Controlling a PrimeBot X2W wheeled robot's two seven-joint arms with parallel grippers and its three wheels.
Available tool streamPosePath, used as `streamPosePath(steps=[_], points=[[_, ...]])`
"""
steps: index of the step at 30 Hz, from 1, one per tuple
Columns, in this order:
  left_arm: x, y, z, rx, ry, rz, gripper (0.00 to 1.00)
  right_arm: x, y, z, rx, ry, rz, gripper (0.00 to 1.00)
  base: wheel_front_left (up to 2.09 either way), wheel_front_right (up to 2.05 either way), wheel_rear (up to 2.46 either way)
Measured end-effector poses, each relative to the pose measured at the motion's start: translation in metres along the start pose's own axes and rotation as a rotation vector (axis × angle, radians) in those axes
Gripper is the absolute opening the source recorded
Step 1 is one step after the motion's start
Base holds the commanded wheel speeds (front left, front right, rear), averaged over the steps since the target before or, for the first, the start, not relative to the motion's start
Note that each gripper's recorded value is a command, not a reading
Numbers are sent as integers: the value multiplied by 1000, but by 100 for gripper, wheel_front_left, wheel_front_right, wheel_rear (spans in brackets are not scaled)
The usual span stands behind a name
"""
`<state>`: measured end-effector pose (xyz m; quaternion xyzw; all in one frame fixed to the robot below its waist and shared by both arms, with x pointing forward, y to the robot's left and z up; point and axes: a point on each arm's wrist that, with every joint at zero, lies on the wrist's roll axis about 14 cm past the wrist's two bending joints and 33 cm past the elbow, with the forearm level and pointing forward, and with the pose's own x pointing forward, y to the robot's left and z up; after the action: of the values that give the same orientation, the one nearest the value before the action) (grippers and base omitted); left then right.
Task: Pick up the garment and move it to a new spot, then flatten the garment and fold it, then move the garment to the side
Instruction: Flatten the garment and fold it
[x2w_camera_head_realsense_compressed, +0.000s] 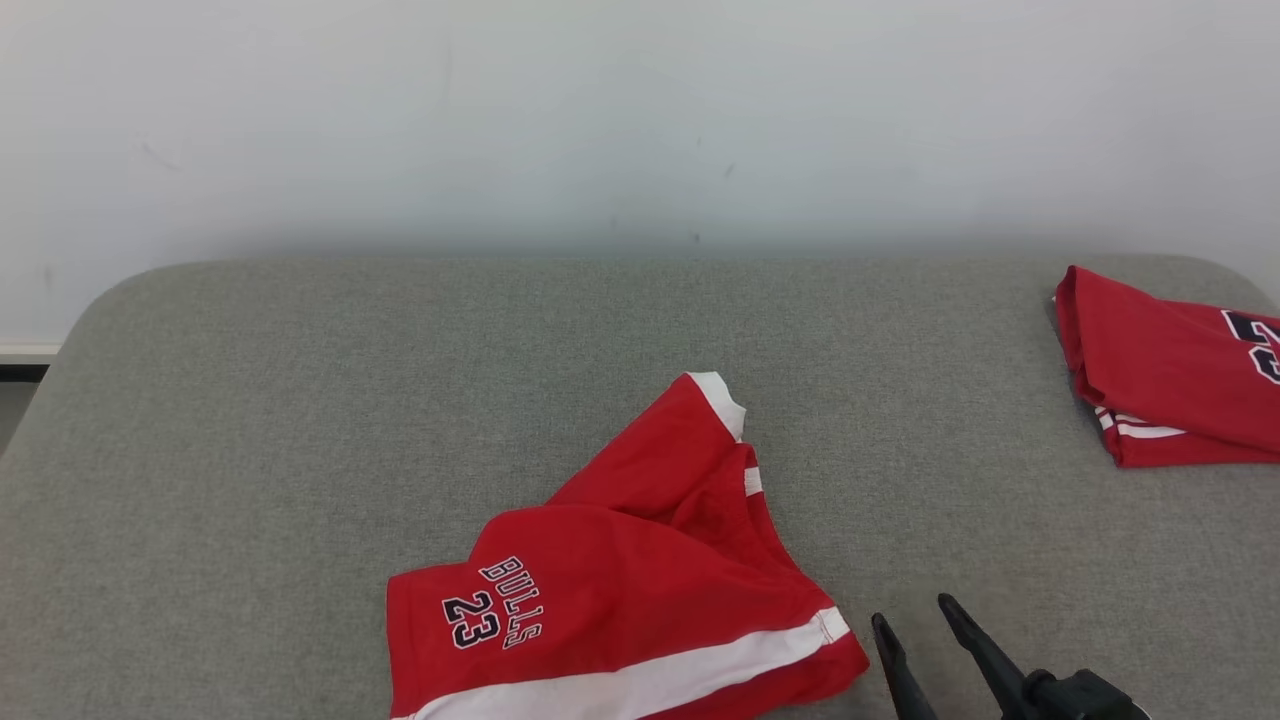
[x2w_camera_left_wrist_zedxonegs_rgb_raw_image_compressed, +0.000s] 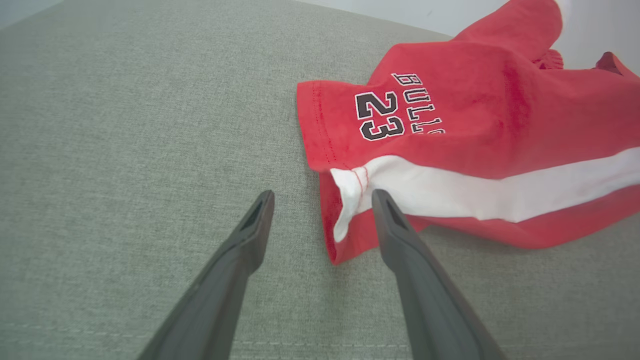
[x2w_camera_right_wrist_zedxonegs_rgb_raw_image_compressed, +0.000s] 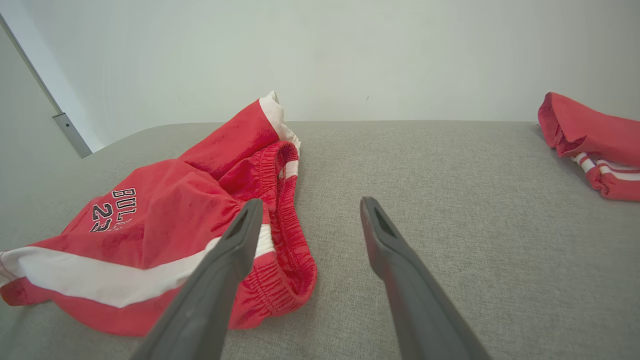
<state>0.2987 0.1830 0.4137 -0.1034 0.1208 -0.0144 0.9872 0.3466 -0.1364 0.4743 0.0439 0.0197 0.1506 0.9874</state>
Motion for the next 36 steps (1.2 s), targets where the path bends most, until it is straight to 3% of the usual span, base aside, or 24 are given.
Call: streamPosePath(steps=[17, 18, 19, 20, 21, 28, 36], points=[[16, -10, -18, -68, 95, -51, 100, 24, 33, -42, -7, 278, 256, 100, 0, 0, 0], [17, -11, -20, -70, 103, -55, 91, 24, 34, -45, 0, 296, 263, 85, 0, 0, 0], [18, -12, -21, -75, 113, -58, 49, 24, 35, -47, 1, 313, 275, 49, 0, 0, 0], [19, -14, -22, -79, 119, -63, 16, 25, 35, -47, -3, 317, 283, 0, 0, 0, 0], [20, -15, -23, -77, 121, -68, 0, 27, 34, -46, -2, 315, 285, 0, 0, 0, 0], [24, -18, -17, -143, 89, -74, 0, 21, 40, -45, 72, 334, 313, 0, 0, 0, 0], [24, -15, -6, -131, 46, -86, 0, 14, 38, -33, 140, 309, 307, 0, 0, 0, 0]])
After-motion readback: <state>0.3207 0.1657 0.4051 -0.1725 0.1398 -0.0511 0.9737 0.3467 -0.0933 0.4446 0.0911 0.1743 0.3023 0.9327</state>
